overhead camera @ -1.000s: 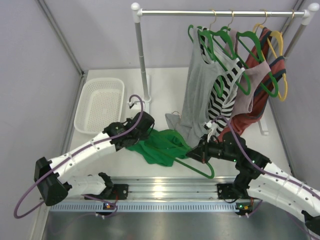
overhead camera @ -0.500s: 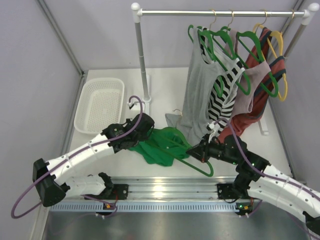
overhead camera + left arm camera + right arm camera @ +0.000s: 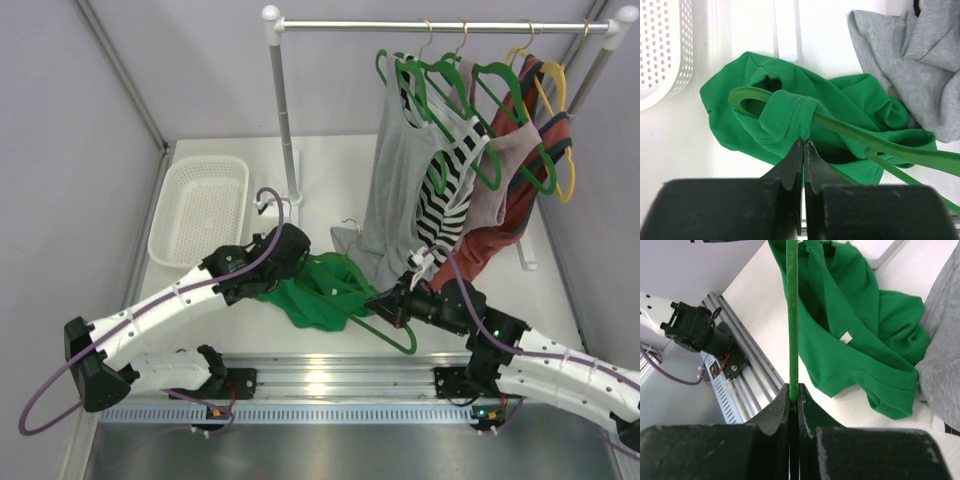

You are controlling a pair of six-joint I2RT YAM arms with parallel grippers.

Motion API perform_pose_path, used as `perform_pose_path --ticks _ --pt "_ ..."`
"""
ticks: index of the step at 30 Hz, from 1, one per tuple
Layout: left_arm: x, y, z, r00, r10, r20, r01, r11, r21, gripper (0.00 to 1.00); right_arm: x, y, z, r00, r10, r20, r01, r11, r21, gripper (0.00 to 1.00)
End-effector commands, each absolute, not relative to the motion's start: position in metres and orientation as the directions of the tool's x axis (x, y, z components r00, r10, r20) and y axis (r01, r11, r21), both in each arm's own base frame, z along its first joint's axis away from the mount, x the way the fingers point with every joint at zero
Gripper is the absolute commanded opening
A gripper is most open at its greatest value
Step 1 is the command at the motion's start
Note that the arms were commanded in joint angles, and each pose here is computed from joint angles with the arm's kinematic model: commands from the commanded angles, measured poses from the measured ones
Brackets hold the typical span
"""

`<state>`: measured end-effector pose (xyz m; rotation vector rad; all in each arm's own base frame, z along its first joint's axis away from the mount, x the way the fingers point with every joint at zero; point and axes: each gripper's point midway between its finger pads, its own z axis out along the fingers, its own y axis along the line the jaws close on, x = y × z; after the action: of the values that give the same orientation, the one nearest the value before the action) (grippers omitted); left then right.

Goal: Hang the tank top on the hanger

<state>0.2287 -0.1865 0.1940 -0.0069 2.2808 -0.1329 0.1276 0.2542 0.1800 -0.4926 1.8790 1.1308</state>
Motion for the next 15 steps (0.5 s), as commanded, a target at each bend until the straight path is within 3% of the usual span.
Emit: perform_pose_path --ticks 1,15 --pt "0.231 -0.195 0.209 -0.635 -0.075 -0.768 0.037 0.991 -0.128 0.0 0.148 0.262 0.225 -0.416 0.254 -0.874 -0.709 0.511 0.486 0.0" --pt "0.227 -0.199 0.218 -0.618 -0.087 -0.782 0.044 0.988 -0.145 0.0 0.144 0.31 0.222 -0.372 0.236 -0.897 -0.768 0.464 0.441 0.0"
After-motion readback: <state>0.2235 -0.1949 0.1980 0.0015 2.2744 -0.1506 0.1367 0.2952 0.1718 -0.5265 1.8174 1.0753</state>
